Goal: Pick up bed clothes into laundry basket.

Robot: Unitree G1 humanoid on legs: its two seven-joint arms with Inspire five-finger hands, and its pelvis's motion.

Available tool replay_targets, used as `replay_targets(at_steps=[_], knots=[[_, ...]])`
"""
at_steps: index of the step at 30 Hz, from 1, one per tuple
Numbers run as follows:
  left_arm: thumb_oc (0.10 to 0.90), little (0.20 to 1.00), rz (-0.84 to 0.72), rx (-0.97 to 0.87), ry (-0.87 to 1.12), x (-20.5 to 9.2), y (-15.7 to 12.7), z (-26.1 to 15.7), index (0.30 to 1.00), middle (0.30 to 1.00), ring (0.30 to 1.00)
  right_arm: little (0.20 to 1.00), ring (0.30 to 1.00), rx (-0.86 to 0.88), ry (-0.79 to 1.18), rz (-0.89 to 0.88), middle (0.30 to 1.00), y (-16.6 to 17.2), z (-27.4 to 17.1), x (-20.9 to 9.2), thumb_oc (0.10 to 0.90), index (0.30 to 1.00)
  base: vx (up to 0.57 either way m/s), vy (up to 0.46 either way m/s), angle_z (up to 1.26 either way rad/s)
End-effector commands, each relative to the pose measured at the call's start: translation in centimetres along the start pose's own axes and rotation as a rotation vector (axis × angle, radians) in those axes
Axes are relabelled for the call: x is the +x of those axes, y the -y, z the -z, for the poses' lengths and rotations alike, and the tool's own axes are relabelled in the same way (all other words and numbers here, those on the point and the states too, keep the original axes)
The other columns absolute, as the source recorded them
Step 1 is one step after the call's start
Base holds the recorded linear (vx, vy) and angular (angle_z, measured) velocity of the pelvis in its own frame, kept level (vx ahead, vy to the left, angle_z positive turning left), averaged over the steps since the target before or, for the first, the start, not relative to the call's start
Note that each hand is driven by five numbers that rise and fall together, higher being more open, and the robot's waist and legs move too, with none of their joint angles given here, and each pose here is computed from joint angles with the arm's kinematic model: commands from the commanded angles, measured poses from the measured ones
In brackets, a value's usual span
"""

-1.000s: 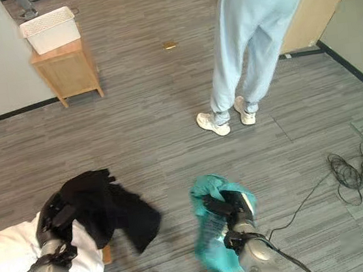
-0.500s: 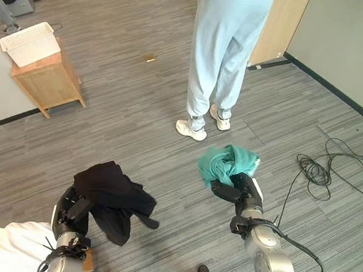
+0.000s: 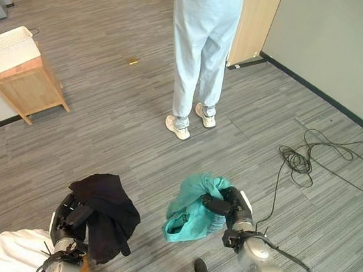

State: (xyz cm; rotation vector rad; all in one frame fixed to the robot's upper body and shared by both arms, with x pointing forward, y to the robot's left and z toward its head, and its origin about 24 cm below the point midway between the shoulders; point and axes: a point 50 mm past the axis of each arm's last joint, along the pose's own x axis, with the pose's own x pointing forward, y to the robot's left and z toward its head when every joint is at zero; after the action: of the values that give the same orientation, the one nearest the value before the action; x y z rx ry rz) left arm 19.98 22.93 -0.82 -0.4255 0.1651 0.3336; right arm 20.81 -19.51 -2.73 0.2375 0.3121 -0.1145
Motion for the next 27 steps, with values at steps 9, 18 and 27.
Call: replay_targets(at_steps=[9,18,27], knots=[[0.400,0.300,0.278,0.451,0.045,3.0,2.6,-2.4,0.300,0.300,0.300,0.300,0.300,0.193,0.081,0.131,0.300,4.5,-1.5,-0.2,0.400,0.300,0.00,0.019,0.00],[0.400,0.300,-0.029,0.305,0.305,1.6,-1.9,-7.8,0.300,0.300,0.300,0.300,0.300,-0.008,0.416,-0.089,0.300,0.0,-10.5,1.9,0.400,0.300,-0.04,-0.003,0.30],[0.400,0.300,-0.127,0.259,0.351,-0.4,-3.3,-8.0,0.300,0.300,0.300,0.300,0.300,-0.044,0.512,-0.210,0.300,-2.5,-12.6,1.0,0.400,0.300,0.01,-0.008,0.29]])
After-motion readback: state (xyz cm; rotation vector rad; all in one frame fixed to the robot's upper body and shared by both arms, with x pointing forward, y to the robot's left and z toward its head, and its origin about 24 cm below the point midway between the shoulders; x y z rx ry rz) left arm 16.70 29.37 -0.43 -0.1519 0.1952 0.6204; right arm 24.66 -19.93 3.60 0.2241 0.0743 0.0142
